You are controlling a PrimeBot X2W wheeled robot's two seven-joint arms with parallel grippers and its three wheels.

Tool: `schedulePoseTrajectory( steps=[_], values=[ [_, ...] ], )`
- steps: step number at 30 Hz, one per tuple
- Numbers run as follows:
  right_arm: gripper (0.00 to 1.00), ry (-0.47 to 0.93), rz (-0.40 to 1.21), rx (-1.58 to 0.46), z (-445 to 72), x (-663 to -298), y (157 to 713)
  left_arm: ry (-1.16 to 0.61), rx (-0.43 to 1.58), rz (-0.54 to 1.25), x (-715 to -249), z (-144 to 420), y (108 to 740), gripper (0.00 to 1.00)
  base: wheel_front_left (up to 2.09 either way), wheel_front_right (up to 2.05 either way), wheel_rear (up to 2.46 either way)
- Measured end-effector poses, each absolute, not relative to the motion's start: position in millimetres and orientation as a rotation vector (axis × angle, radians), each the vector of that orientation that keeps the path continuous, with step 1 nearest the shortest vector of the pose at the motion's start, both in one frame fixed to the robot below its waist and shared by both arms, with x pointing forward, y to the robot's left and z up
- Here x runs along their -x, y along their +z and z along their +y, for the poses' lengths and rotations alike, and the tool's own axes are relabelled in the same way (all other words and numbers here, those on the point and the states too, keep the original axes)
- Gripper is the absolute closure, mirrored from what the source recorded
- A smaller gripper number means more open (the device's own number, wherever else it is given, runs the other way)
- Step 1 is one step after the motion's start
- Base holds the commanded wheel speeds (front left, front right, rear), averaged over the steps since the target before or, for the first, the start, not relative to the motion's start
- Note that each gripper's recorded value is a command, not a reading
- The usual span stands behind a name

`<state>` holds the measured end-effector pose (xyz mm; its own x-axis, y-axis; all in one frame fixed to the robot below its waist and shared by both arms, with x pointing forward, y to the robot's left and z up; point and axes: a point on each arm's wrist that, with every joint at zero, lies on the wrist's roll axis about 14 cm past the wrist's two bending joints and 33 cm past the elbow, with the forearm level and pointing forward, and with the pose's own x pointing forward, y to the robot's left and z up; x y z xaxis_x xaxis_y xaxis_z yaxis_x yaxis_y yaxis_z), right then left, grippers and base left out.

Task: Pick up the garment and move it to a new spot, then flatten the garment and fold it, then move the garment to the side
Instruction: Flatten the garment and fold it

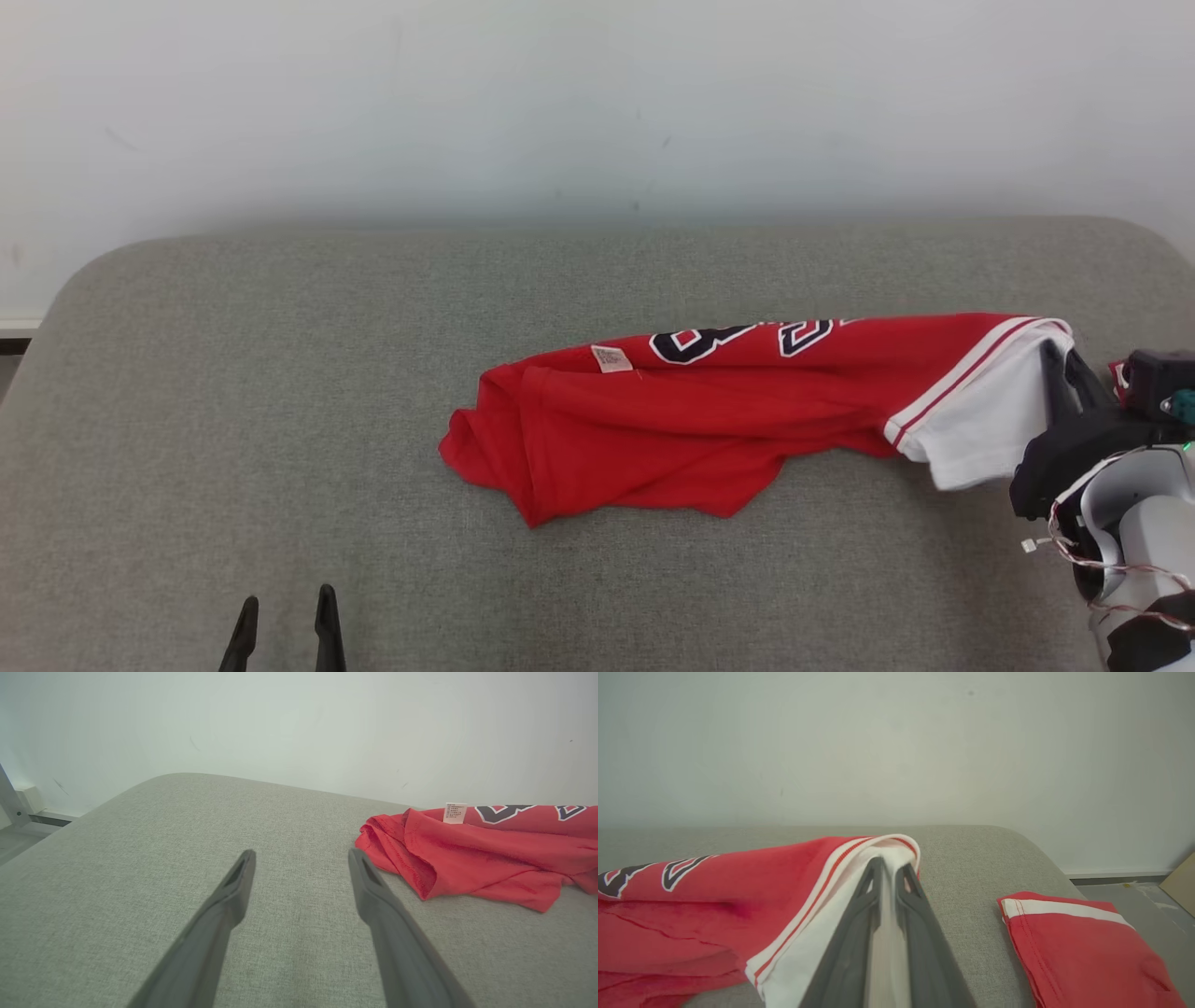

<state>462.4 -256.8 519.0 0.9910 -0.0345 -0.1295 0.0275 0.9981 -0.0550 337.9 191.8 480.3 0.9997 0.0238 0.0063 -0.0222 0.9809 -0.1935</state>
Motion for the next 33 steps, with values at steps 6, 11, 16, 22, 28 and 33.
schedulePoseTrajectory(
  steps=[6,11,16,22,28,33],
  values=[
    [0.0,-0.057,0.11,0.017,-257.3,-451.8,518.8,0.009,0.195,-0.005,-341.5,188.2,479.5,0.0,0.0,0.0,0.0],
    [0.0,-0.06,0.076,-0.006,-251.6,-439.9,523.7,0.004,0.195,-0.008,-341.4,187.2,480.5,0.0,0.0,0.0,0.0],
    [0.0,-0.026,0.047,-0.027,-233.5,-422.6,524.8,-0.005,0.196,-0.016,-340.6,185.6,482.8,0.0,0.0,0.0,0.0],
    [0.0,0.022,0.014,-0.033,-213.4,-399.5,520.6,-0.012,0.196,-0.019,-340.6,183.9,483.9,0.0,0.0,0.0,0.0],
    [0.0,0.073,-0.053,-0.052,-194.8,-376.6,521.8,-0.02,0.196,-0.019,-340.2,182.0,484.2,0.0,0.0,0.0,0.0],
    [0.0,0.086,-0.058,-0.057,-190.6,-360.3,513.9,-0.025,0.195,-0.019,-341.1,180.5,484.3,0.0,0.0,0.0,0.0]
  ],
)
